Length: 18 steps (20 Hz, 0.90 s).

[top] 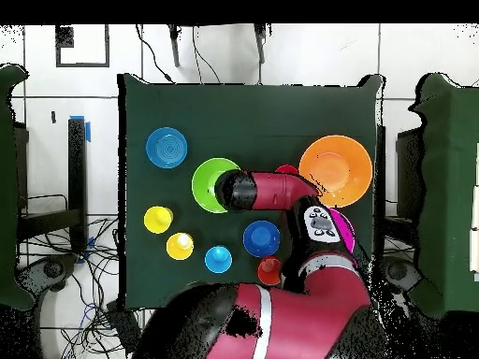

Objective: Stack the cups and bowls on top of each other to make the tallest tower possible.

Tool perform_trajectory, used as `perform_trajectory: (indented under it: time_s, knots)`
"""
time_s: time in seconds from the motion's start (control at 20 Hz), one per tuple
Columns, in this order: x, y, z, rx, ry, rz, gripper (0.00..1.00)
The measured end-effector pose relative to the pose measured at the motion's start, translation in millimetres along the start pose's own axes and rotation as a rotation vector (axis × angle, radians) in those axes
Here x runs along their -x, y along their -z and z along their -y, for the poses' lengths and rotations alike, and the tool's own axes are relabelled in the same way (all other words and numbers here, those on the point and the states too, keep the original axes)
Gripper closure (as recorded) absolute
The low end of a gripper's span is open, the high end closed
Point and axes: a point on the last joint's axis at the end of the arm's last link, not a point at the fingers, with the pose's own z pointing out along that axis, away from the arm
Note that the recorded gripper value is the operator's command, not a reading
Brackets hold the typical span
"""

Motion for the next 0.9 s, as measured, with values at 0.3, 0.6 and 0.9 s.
perform_trajectory:
  time_s: [0.3,0.6,0.9]
  knots:
    - [11.4,-0.5,-0.1,0.064,-0.035,0.014,1.00]
    - [22.0,-5.1,0.8,0.137,-0.075,0.018,1.00]
    - [34.8,-3.8,-7.5,0.195,-0.090,0.018,1.00]
